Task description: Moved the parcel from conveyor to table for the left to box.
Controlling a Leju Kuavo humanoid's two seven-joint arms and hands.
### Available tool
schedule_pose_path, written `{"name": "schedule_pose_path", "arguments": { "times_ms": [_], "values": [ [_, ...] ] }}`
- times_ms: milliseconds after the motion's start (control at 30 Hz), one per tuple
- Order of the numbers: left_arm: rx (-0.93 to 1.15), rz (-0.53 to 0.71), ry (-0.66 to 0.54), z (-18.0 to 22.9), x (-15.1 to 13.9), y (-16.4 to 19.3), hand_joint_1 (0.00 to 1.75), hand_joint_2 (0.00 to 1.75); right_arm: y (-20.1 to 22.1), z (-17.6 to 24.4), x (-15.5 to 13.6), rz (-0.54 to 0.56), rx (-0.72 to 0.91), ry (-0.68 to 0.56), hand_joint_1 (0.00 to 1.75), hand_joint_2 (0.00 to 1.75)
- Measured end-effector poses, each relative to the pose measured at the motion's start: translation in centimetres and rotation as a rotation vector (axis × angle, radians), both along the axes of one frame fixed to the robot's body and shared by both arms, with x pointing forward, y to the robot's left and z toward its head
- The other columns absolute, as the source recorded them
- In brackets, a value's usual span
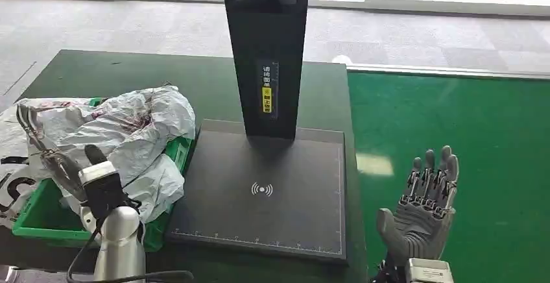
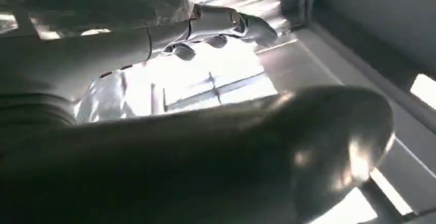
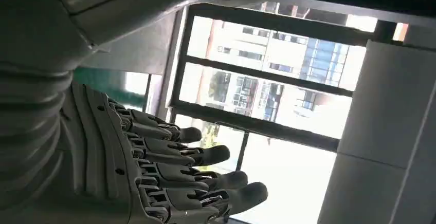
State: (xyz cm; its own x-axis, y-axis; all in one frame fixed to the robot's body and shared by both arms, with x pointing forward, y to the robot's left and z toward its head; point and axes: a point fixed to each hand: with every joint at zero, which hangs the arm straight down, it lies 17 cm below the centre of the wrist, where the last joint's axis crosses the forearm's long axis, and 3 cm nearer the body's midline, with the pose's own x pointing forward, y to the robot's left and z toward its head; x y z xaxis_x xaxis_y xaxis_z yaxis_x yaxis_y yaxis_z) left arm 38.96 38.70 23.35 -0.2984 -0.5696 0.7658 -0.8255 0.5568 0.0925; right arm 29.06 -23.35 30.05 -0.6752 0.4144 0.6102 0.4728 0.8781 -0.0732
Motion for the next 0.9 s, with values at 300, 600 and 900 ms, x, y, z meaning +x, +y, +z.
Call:
{"name": "schedule_pose_path", "arguments": {
  "times_ms": [300,600,900],
  "values": [
    [-0.041,-0.108,-0.008,-0.7,0.7,-2.7,0.00,0.00,-0.2,0.0,-0.1,-0.006,0.003,-0.002,0.00,1.75],
    [-0.310,-0.689,-0.156,-0.7,-0.2,-9.2,0.00,0.00,-0.2,0.6,-1.1,-0.042,0.005,-0.040,0.00,1.75],
    [-0.290,-0.857,-0.157,-0.1,-0.9,-12.6,0.00,0.00,-0.5,0.9,-1.3,-0.002,0.038,-0.050,0.00,1.75]
  ]
}}
